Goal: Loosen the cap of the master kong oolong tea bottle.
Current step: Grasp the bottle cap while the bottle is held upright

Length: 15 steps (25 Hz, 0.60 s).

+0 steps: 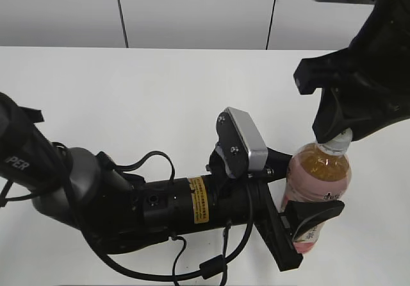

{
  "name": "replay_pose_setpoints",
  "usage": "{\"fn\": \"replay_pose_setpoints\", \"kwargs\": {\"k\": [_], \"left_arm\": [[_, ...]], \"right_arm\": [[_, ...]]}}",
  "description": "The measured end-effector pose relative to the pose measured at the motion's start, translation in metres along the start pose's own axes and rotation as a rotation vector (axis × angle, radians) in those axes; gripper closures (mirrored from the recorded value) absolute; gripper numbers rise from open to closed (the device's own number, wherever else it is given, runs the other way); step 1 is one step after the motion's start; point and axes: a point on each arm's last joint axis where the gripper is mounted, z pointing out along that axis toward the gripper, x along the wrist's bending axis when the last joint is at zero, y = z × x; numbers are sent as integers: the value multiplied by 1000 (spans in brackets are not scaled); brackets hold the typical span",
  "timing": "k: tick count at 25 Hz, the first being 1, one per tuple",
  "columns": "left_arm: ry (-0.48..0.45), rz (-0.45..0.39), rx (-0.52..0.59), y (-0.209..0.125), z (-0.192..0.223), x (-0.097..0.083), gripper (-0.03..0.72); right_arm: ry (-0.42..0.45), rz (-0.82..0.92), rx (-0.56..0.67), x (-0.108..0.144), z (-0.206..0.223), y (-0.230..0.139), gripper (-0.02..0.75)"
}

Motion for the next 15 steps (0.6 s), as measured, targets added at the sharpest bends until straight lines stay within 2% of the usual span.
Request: {"fn": "replay_pose_setpoints", "kwargs": {"k": [4, 15], "left_arm": [[1, -1, 0, 0, 0, 0, 263], [0, -1, 0, 0, 0, 0, 263]], "right_arm": [[-2, -168, 2, 0, 1, 0, 465], [-2, -920, 2, 0, 0, 0, 465]]}}
